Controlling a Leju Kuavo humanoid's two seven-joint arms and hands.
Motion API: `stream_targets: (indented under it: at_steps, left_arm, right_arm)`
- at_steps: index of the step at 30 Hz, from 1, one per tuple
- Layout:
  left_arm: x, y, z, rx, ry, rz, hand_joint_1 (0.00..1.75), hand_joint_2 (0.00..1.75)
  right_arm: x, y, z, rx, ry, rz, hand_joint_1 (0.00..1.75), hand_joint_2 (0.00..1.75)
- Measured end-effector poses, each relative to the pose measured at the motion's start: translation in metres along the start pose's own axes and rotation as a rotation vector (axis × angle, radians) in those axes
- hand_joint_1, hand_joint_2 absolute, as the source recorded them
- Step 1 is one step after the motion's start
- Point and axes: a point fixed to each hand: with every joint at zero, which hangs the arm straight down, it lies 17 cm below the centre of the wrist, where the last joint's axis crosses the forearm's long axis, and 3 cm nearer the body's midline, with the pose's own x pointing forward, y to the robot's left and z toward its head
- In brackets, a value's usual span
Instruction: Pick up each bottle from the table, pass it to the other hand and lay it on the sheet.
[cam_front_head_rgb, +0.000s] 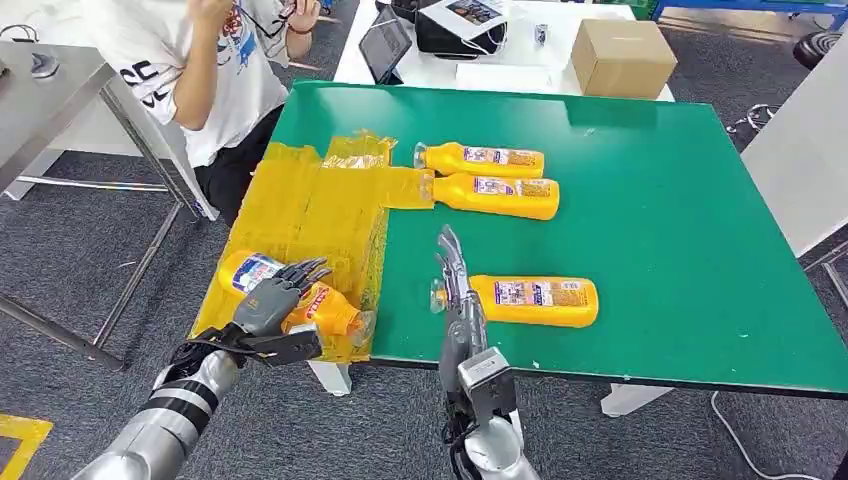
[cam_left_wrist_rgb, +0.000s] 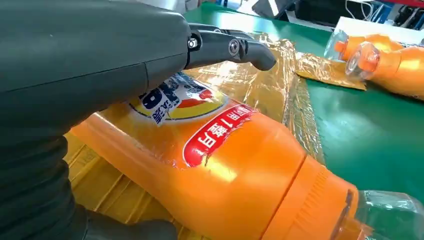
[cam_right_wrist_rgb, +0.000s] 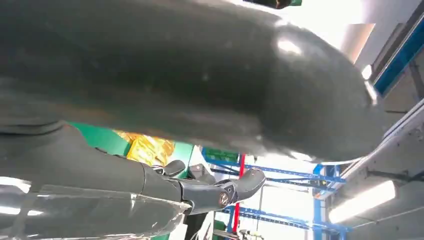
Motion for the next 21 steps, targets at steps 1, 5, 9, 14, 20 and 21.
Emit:
stream_targets:
  at_steps: [1, 5, 9, 14, 20, 21]
  left_arm:
    - [0.0000, -0.0001, 0.0001, -0.001, 0.000, -0.001, 0.00, 1.75]
    - [0.0001, -0.0002, 0.0000, -0.001, -0.001, -0.001, 0.00, 1.75]
    - [-0.0001, -0.0002, 0.0001, -0.001, 0.000, -0.001, 0.00, 1.75]
    - [-0.0001, -0.0002, 0.0001, -0.001, 0.000, -0.001, 0.00, 1.75]
    - [-0.0003, -0.0009, 0.0008, -0.007, 0.000, 0.018, 0.00, 1.75]
    - [-0.0004, -0.0012, 0.0011, -0.008, 0.000, 0.023, 0.00, 1.75]
  right_arm:
    - [-0.0005, 0.0000, 0.0001, -0.001, 0.001, 0.000, 0.00, 0.00]
    - [-0.0022, -0.0005, 0.0008, -0.001, 0.006, 0.001, 0.00, 0.00]
    - [-0.0033, -0.0005, 0.0011, -0.003, 0.009, 0.001, 0.00, 0.00]
    - [-0.0043, -0.0007, 0.0015, -0.003, 0.012, 0.002, 0.00, 0.00]
    - [-0.0059, -0.0003, 0.0023, 0.000, 0.016, 0.000, 0.00, 0.00]
    - [-0.0064, -0.0005, 0.0024, 0.000, 0.018, -0.001, 0.00, 0.00]
